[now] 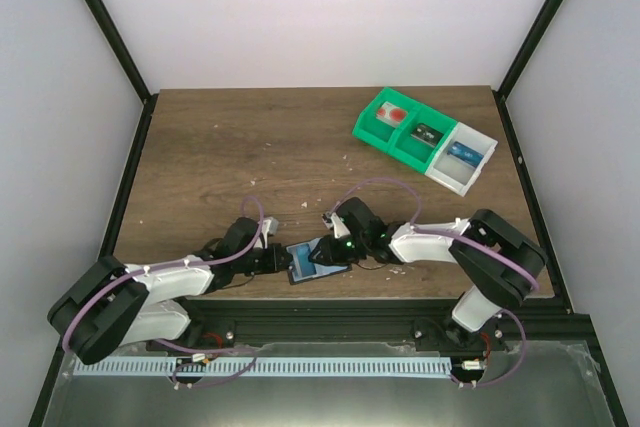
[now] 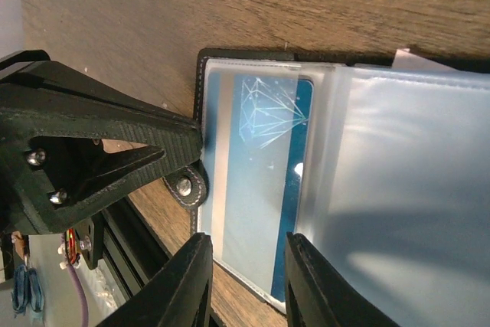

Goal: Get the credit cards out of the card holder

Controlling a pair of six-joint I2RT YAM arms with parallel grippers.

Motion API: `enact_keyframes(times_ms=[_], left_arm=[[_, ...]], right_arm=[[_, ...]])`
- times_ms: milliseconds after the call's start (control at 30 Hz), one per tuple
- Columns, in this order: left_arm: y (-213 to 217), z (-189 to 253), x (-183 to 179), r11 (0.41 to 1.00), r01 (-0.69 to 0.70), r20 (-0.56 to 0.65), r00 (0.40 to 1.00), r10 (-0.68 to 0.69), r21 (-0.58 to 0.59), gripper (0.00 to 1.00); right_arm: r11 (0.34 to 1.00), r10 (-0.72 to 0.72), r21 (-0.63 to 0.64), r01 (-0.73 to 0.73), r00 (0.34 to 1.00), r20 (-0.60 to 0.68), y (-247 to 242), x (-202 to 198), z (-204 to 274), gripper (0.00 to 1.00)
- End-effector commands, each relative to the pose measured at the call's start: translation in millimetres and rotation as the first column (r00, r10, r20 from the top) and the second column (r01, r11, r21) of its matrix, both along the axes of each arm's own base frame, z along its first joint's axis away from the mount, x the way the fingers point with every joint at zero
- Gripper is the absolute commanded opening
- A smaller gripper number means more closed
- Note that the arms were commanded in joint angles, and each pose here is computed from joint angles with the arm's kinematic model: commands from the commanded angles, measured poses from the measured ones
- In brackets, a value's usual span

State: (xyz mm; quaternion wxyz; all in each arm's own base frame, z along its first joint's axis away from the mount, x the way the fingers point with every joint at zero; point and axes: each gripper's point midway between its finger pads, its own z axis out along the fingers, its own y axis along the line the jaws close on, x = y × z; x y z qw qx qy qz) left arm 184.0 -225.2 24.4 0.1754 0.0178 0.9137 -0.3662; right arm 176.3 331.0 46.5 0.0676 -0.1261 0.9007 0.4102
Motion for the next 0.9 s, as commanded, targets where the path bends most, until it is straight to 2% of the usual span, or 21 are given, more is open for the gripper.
enact_keyframes(times_ms=[0,300,867], left_arm=[[1.0,-0.8,2.2,1.0,0.0,0.01,1.0,0.0,0.009,0.0],[-8.6,15.0,2.8,0.999,0.021,0.013,1.0,-0.02,-0.048,0.0],[4.5,-1.7,0.9,0.998,0.001,-0.027,1.0,0.001,0.058,0.0]], right_arm=[[1.0,0.013,0.003,-0.013,1.0,0.019,8.5,3.5,2.5,0.27],[0.999,-0.002,-0.052,0.002,1.0,0.008,3.8,1.9,-13.0,0.26],[0.998,-0.009,-0.067,0.008,1.0,-0.006,1.6,-1.0,-18.9,0.25]])
